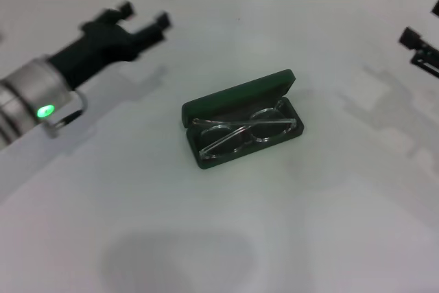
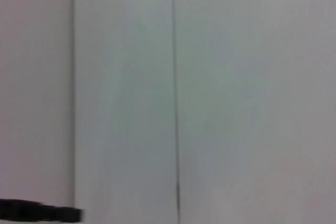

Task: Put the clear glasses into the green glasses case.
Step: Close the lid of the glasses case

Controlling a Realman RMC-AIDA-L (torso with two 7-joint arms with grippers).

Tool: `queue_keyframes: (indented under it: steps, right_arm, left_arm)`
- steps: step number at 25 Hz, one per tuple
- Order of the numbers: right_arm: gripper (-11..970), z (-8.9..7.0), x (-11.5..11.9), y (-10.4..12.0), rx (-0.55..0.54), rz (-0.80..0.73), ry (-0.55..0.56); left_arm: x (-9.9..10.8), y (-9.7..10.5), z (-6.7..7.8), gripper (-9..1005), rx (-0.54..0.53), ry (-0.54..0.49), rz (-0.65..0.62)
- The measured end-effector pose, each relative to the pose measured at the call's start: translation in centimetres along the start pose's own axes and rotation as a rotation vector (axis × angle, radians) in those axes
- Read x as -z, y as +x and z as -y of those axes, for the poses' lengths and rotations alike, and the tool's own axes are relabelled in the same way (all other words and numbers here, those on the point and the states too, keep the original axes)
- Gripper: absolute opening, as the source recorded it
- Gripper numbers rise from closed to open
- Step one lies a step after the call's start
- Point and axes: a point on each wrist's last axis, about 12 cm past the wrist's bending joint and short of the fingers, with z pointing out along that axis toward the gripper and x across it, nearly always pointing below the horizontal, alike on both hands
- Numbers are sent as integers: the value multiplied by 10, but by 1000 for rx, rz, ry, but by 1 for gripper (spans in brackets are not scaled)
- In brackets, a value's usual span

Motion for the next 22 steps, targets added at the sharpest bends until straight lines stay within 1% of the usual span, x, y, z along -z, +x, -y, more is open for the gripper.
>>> queue_keyframes:
  steps: [1,3,5,7,8,9,10,13,14,17,18,22]
  right_arm:
    - [773,0,0,0,0,0,0]
    - [772,-7,-10,4,-2,-50,-85]
    - [772,-17,-24,7,-10,-119,-204]
    - [772,-29,-44,10,-24,-203,-352]
    - [772,-35,-54,11,-26,-236,-414]
    - [771,-45,-70,13,-20,-279,-485]
    - [771,-45,-70,13,-20,-279,-485]
    - [771,-58,-96,17,3,-355,-564]
    - [771,-59,-103,17,11,-377,-569]
    - [770,-60,-118,19,40,-427,-559]
    - [770,-61,-121,21,49,-441,-551]
    - [770,-63,-129,22,76,-455,-544]
  left_arm:
    - [0,0,0,862,0,0,0]
    - [-16,0,7,869,-28,20,-54]
    - [-25,0,11,877,-48,34,-79]
    - [-28,-2,13,884,-58,42,-79]
    - [-28,-3,12,888,-59,39,-72]
    - [-25,-7,9,888,-60,28,-53]
    - [-25,-7,9,888,-60,28,-53]
    - [-19,-11,4,888,-70,8,-26]
    - [-16,-12,3,888,-73,1,-21]
    - [-9,-10,0,888,-69,-17,-11]
    - [-5,-9,-1,888,-63,-28,-8]
    - [0,-7,-3,888,-57,-41,-4]
